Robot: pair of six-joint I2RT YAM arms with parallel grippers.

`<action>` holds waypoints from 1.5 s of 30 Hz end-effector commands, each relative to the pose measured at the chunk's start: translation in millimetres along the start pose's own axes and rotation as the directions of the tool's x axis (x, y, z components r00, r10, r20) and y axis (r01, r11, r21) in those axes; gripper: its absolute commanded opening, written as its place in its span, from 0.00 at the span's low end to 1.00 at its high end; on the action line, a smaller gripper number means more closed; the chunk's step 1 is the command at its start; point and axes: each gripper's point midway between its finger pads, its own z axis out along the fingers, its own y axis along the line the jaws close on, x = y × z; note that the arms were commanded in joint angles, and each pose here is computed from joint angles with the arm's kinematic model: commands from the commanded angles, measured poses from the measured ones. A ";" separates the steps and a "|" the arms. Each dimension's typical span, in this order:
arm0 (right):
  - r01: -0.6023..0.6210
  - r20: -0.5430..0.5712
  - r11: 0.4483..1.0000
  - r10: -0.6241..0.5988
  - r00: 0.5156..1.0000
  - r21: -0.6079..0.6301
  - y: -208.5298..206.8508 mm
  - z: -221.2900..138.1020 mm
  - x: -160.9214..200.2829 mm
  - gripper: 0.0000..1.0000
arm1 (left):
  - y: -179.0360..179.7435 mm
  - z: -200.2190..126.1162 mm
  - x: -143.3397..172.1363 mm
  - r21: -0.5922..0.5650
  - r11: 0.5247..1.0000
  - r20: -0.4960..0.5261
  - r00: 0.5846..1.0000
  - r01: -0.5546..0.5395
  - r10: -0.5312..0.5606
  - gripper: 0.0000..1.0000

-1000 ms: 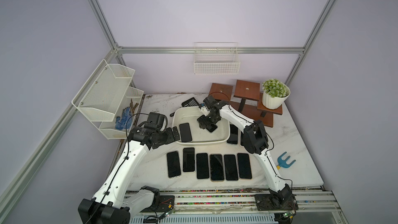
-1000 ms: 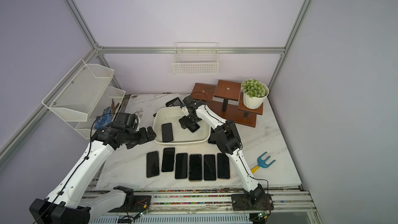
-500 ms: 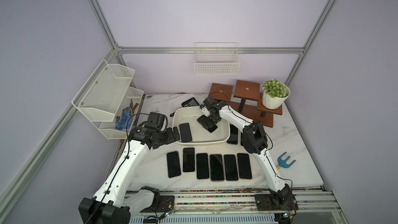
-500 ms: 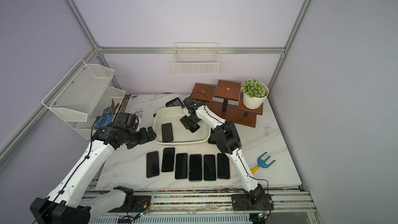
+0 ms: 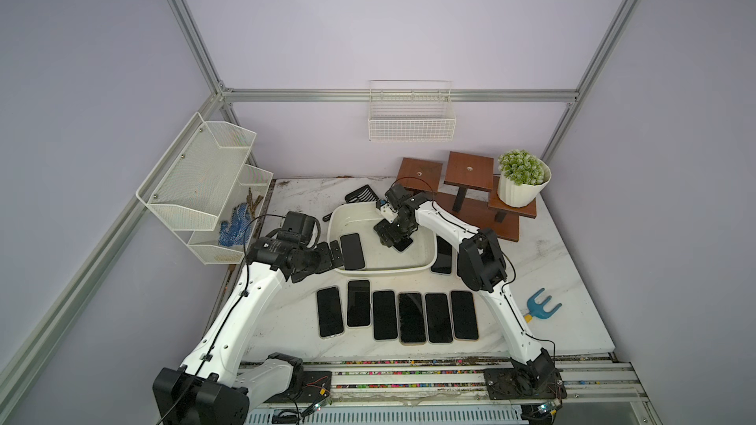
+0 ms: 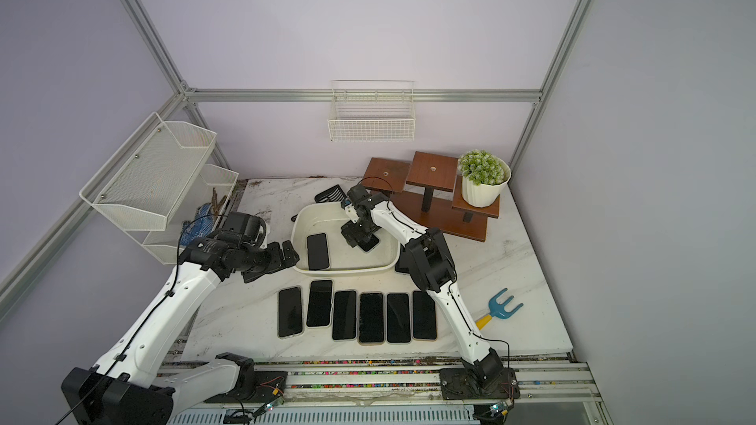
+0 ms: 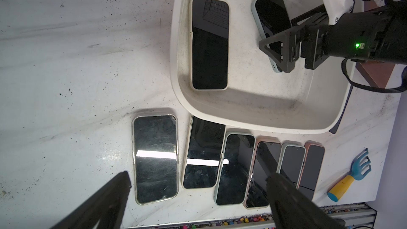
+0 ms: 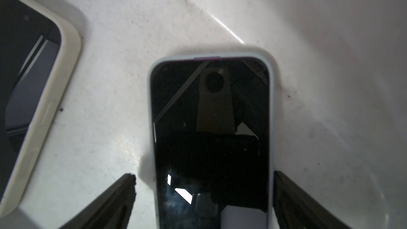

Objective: Take the phone out of the storage box
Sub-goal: Pick up the phone from the storage box.

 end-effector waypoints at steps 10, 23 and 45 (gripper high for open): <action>0.123 -0.285 0.987 -0.088 0.954 0.108 5.2 35.2 82.2 0.63 | -4.5 -1.8 -3.0 0.035 0.999 0.017 1.000 -0.005 0.004 1.00; 0.004 -0.130 0.991 0.013 0.991 0.132 11.9 -26.0 30.1 0.39 | -8.3 -0.5 -2.2 0.066 0.998 0.026 1.000 0.015 -0.016 1.00; -0.203 0.152 0.978 0.194 0.969 0.049 28.2 -161.8 -11.0 0.37 | -72.3 8.6 -2.7 0.409 0.913 -0.033 0.999 -0.002 0.017 1.00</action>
